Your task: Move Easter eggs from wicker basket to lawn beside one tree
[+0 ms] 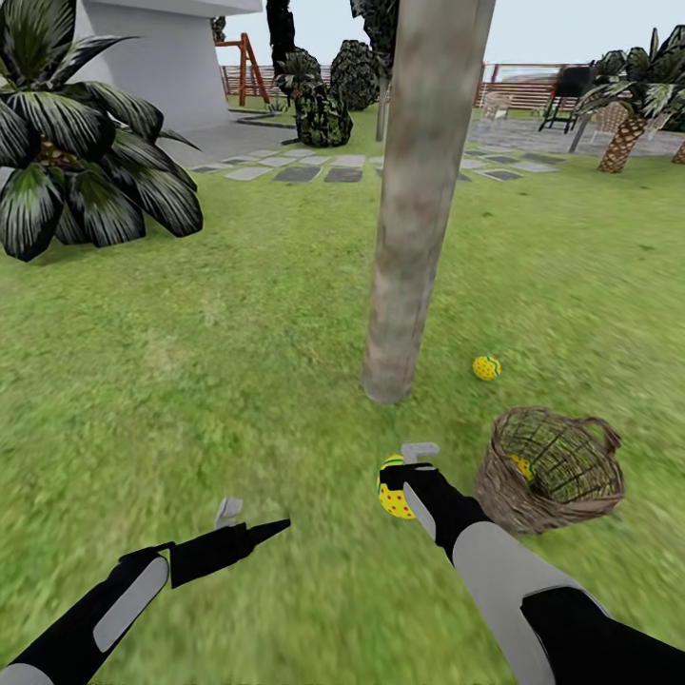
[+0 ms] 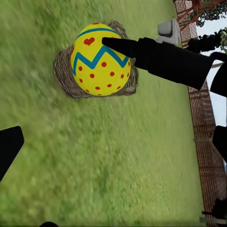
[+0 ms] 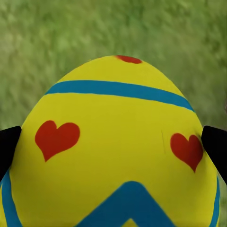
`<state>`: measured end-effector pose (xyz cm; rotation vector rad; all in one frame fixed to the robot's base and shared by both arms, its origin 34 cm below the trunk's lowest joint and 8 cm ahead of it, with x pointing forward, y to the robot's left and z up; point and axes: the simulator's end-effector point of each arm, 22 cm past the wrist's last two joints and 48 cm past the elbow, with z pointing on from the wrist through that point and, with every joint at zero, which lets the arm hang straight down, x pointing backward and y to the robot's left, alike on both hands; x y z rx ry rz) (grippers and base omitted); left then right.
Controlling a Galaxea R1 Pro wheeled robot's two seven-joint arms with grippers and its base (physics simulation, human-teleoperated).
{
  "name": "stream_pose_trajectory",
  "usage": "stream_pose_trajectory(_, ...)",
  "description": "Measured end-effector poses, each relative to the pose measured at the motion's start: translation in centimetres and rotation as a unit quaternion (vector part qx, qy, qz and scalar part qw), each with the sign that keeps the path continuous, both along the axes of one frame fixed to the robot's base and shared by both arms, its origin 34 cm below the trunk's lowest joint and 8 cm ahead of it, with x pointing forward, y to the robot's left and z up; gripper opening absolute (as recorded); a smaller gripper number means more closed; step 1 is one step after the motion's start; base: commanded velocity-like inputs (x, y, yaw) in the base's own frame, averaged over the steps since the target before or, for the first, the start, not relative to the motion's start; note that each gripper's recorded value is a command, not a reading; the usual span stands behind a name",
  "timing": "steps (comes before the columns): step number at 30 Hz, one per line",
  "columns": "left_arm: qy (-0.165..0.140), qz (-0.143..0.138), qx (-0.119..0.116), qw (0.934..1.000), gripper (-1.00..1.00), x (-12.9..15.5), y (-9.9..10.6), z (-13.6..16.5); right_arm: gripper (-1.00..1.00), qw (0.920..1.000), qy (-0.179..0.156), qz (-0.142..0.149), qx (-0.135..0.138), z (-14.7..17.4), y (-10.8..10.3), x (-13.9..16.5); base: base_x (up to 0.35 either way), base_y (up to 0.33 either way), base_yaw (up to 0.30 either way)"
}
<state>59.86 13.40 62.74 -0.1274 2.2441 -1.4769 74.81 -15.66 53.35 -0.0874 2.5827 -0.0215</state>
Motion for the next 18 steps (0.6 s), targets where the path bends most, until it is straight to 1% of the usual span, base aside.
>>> stream_pose_trajectory(4, 0.003, 0.0, 0.0, 1.0, 1.0, -0.1, -0.1, -1.0, -1.0, 1.0, 0.005, 0.001, 0.0, -1.2, 0.1, -0.3, 0.0, 0.0, 0.0)
stream_pose_trajectory(6, 0.005, 0.0, -0.003, 1.0, 1.0, -0.3, -0.5, -1.5, -1.0, 0.9999, 0.007, 0.004, 0.007, -1.7, 1.2, -0.6, 0.0, 0.0, 0.0)
stream_pose_trajectory(8, 0.007, 0.0, -0.004, 1.0, 1.0, -0.4, -0.5, -2.0, -1.0, 0.9999, 0.008, 0.005, 0.009, -2.2, 1.6, -0.7, 0.0, 0.0, 0.0)
stream_pose_trajectory(12, 0.011, 0.0, -0.007, 0.9999, 1.0, -0.5, -1.0, -3.0, -1.0, 0.9999, 0.011, 0.005, 0.01, -3.3, 1.7, -0.9, 0.0, 0.0, 0.0)
stream_pose_trajectory(18, 0.015, -0.001, -0.009, 0.9999, 1.0, -0.8, -1.1, -4.5, -1.0, 0.9998, 0.016, 0.005, 0.01, -5.0, 1.7, -1.3, 0.0, 0.0, 0.0)
